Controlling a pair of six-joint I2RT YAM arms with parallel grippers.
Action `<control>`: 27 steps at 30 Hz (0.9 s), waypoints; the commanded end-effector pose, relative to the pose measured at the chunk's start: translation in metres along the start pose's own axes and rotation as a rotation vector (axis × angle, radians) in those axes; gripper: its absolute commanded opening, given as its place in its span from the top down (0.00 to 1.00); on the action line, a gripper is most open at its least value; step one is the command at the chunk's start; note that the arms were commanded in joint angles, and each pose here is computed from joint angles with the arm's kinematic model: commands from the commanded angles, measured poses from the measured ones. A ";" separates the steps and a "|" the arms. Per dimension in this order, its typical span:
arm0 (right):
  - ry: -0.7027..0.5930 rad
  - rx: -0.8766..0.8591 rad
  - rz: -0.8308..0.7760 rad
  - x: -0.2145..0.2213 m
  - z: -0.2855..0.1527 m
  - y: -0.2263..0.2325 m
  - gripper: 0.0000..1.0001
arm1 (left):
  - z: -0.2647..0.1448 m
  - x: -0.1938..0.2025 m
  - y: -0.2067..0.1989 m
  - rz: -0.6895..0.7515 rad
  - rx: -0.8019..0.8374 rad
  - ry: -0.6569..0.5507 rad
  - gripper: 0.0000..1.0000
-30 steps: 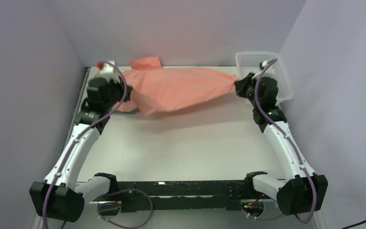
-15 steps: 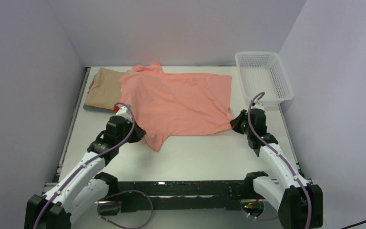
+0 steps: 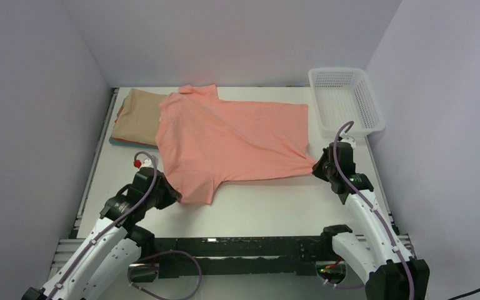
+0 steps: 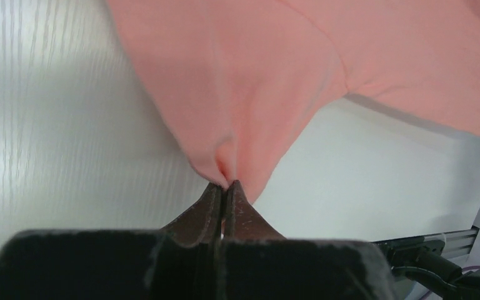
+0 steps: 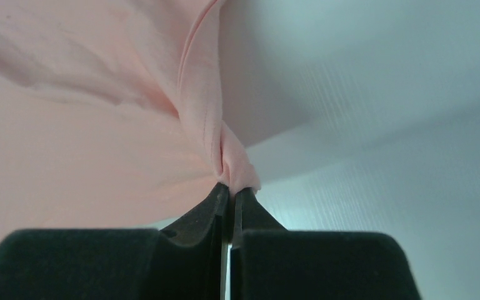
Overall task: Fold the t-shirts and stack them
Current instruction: Flatten out the tshirt
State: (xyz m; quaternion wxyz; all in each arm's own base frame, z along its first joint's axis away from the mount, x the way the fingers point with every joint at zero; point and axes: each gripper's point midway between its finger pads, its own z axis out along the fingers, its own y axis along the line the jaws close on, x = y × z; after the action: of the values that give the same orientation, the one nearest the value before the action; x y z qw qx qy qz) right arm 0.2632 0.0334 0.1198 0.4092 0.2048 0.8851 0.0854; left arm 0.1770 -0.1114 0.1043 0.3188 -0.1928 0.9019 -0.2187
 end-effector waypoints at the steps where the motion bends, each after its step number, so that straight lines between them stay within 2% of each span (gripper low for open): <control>1: 0.077 0.104 0.004 0.014 -0.012 -0.020 0.94 | -0.014 0.028 0.018 -0.099 -0.086 0.113 1.00; 10: 0.185 0.253 0.077 0.051 -0.002 -0.048 0.90 | 0.001 0.079 0.064 -0.142 -0.267 0.287 1.00; 12: 0.213 0.280 0.091 0.061 0.001 -0.053 0.82 | 0.004 0.083 0.069 -0.140 -0.292 0.302 0.96; 14: 0.232 0.328 0.118 0.068 0.001 -0.061 0.60 | 0.003 0.086 0.070 -0.130 -0.303 0.314 0.77; 16: 0.230 0.362 0.139 0.070 -0.003 -0.066 0.43 | 0.000 0.085 0.068 -0.120 -0.299 0.315 0.52; 17: 0.214 0.371 0.151 0.067 -0.005 -0.067 0.34 | -0.002 0.083 0.066 -0.116 -0.295 0.311 0.43; 18: 0.195 0.394 0.167 0.064 -0.008 -0.070 0.20 | -0.004 0.081 0.064 -0.112 -0.288 0.302 0.35; 19: 0.174 0.417 0.181 0.058 -0.013 -0.072 0.07 | -0.007 0.077 0.060 -0.110 -0.273 0.291 0.21; 20: 0.150 0.445 0.184 0.053 -0.019 -0.076 0.01 | -0.011 0.071 0.053 -0.107 -0.246 0.274 0.05; 21: 0.126 0.446 0.186 0.045 -0.023 -0.076 0.00 | -0.013 0.063 0.047 -0.099 -0.222 0.241 0.01; 27: 0.027 0.287 0.140 0.006 -0.035 -0.046 0.00 | -0.028 0.005 -0.004 -0.002 -0.041 0.050 0.00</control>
State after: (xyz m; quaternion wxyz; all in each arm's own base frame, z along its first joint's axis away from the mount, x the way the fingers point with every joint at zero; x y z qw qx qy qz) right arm 0.2006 -0.0053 0.0847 0.2957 0.3359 0.8936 -0.0340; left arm 0.1243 -0.1031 0.0767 0.2086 -0.2301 0.9339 -0.1773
